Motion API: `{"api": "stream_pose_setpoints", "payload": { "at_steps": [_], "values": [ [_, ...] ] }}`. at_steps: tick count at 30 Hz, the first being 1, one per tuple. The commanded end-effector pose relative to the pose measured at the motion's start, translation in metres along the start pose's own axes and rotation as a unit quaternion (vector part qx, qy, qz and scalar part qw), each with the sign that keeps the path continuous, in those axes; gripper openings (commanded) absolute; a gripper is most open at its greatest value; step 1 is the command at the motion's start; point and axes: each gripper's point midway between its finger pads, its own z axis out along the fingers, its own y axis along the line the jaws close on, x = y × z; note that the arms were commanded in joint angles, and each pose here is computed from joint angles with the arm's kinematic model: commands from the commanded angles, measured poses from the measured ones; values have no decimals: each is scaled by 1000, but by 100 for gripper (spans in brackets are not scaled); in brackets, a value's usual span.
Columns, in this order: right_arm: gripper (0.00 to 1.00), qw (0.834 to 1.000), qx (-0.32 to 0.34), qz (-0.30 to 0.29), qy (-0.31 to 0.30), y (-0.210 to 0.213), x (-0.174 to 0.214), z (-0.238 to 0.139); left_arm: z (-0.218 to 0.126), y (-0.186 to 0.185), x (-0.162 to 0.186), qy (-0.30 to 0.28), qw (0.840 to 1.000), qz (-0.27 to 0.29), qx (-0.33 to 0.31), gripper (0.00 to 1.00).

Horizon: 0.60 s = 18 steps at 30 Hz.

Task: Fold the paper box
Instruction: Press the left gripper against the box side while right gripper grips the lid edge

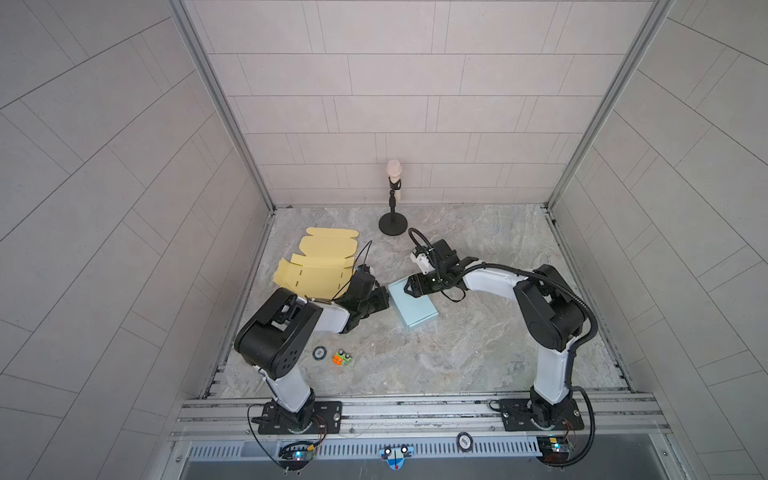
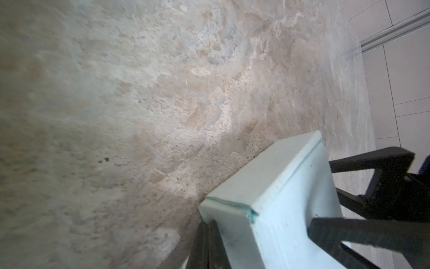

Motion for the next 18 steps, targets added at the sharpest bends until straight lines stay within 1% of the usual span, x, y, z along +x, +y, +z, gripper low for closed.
{"api": "stream_pose_setpoints", "payload": {
  "at_steps": [1,6,8,13,18],
  "values": [
    [71,1000,-2,-14,21,13,20,-8,-12,-14,3,-2,1000,13,27,0],
    [73,1000,3,-12,2,15,21,-25,-32,1,25,16,1000,14,17,1],
    [73,1000,5,-7,-2,14,25,-29,-39,0,35,23,999,14,22,2],
    [74,1000,1,9,-6,14,40,-32,-49,-16,67,41,998,21,38,3],
    [75,1000,-6,13,-11,22,50,-37,-55,-21,86,48,998,17,44,3]
  ]
}}
